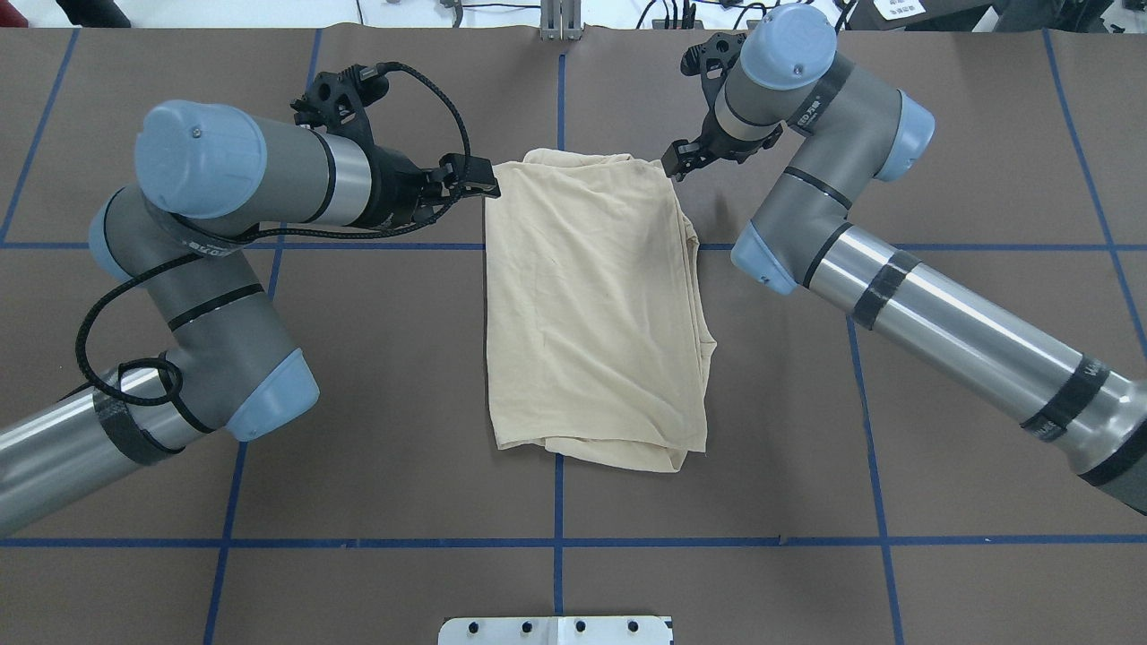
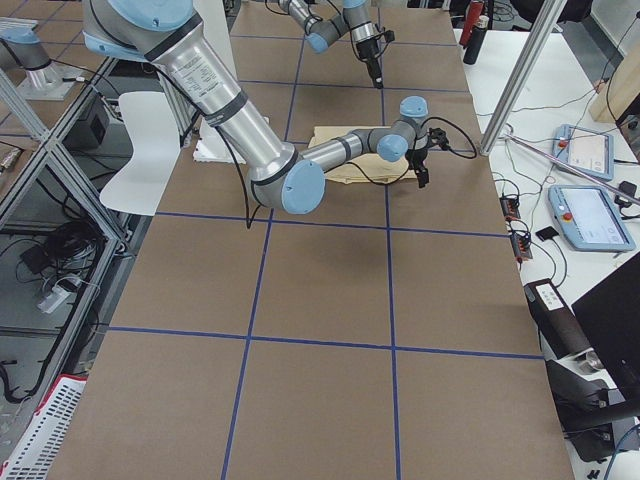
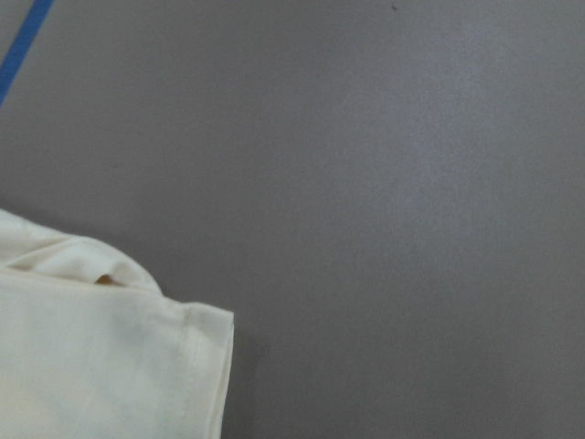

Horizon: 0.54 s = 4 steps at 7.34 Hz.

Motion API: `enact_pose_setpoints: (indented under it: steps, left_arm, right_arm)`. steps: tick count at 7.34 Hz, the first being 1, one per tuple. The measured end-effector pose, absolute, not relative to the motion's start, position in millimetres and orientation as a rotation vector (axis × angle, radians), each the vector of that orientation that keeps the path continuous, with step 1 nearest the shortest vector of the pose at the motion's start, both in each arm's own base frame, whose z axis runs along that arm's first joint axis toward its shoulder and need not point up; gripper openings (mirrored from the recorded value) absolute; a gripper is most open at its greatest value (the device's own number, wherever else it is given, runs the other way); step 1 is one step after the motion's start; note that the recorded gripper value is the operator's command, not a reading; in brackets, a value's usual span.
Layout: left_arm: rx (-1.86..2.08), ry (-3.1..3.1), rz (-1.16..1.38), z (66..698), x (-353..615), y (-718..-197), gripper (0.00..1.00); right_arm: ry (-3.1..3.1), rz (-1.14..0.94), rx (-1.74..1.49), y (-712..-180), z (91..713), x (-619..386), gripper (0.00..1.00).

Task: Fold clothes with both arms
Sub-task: 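Move the left gripper to the shirt's near corner while the right gripper shifts sideways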

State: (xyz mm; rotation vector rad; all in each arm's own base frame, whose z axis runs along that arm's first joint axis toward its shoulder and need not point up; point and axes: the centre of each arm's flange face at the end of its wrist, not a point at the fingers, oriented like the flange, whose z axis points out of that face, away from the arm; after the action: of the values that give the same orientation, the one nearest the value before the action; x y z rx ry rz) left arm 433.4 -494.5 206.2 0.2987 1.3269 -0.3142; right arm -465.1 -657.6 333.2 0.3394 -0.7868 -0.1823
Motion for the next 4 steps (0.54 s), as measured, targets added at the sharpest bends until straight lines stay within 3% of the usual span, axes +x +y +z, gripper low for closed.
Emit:
enact_pose_setpoints:
  steps: [4]
  left_arm:
    - [0.055, 1.406, -0.374, 204.5, 471.7, -380.7, 1.00]
  right_arm:
    - [-0.890, -0.019, 0.184, -575.8, 350.3, -421.6, 1.00]
